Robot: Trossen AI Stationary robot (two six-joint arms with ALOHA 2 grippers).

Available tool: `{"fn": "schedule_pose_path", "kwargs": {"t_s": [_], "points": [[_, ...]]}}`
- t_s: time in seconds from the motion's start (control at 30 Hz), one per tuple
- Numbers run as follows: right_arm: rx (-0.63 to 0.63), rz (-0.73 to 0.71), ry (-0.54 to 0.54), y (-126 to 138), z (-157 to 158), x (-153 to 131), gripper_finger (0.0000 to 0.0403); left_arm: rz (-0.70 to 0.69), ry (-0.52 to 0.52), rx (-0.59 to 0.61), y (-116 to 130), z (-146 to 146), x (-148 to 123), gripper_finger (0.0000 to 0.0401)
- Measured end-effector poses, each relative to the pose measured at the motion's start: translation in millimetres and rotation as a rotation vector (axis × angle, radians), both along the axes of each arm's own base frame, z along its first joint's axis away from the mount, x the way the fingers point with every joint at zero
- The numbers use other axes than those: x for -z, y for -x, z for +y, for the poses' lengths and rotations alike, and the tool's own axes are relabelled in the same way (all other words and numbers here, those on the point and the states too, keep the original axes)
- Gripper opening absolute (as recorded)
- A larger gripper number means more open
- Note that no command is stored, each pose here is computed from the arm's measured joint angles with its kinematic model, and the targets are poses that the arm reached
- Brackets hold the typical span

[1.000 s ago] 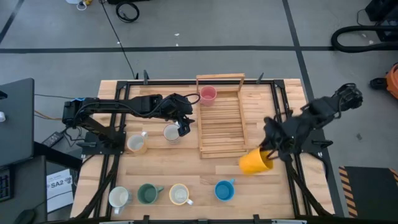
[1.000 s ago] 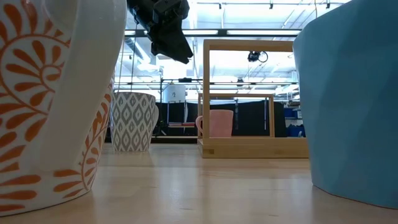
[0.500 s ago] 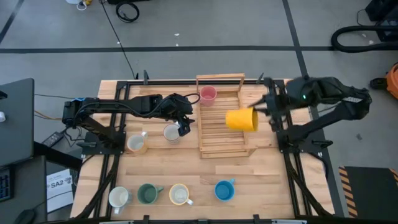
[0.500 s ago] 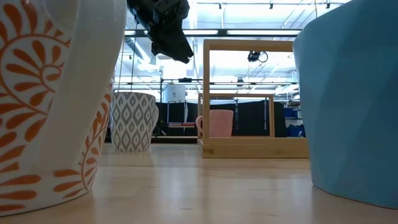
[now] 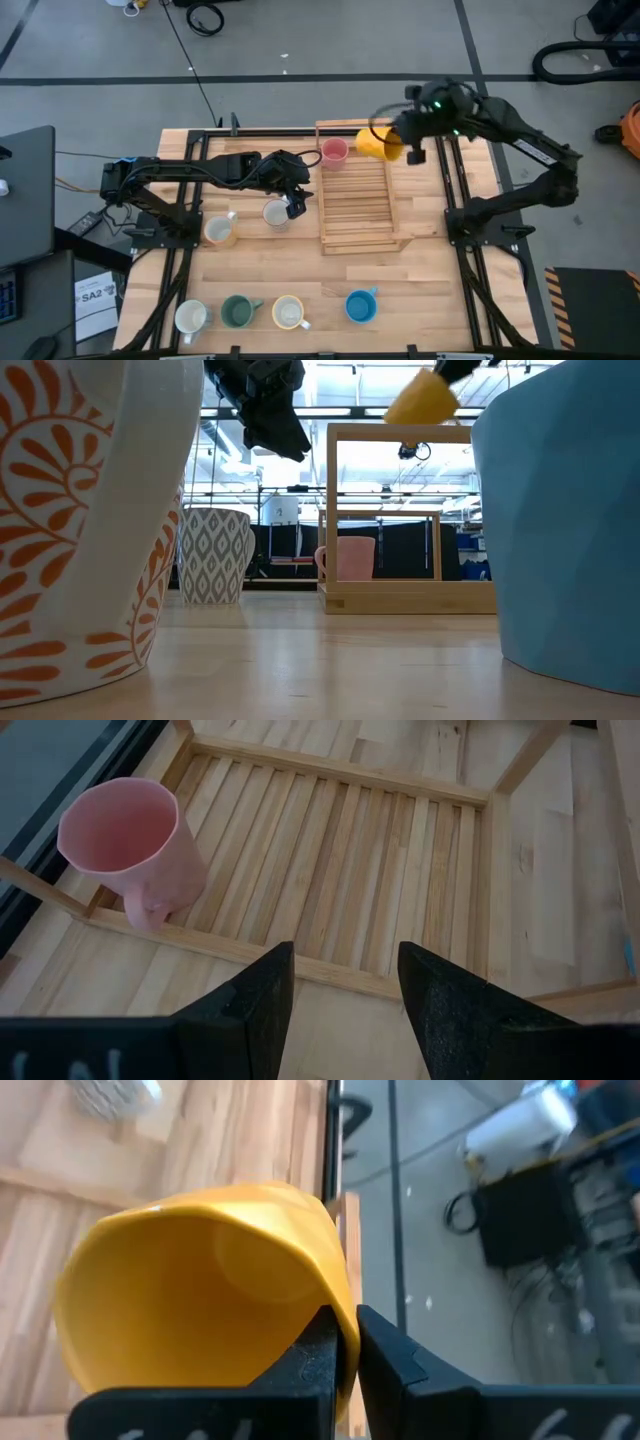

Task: Place coffee mugs
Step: Put the yellow mug on the shelf

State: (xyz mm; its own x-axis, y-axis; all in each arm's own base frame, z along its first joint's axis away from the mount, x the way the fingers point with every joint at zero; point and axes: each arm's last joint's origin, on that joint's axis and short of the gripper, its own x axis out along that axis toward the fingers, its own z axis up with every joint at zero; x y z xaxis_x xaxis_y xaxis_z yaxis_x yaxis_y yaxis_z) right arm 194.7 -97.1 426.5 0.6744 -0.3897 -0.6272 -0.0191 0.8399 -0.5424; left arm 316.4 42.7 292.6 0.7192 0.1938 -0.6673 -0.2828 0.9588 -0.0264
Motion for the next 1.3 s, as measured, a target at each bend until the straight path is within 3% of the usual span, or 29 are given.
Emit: {"fn": "schedule_pose_path", "kwargs": {"t_s": [0.3, 0.53, 0.93, 1.3], "points": [[0.146, 0.226, -0.121, -21, -71, 49, 0.003, 0.0, 0.0, 0.0, 0, 0, 0, 0.0187], [0.2, 0.367, -0.23, -38, -108, 91, 0.003, 0.002, -0.006, 0.005, 0, 0, 0, 0.0187], [0.202, 0.49, -0.321, -62, -132, 141, 0.003, 0.002, -0.006, 0.005, 0, 0, 0, 0.0187], [0.202, 0.507, -0.363, -67, -141, 157, 0.003, 0.002, -0.006, 0.005, 0, 0, 0, 0.0187]]}}
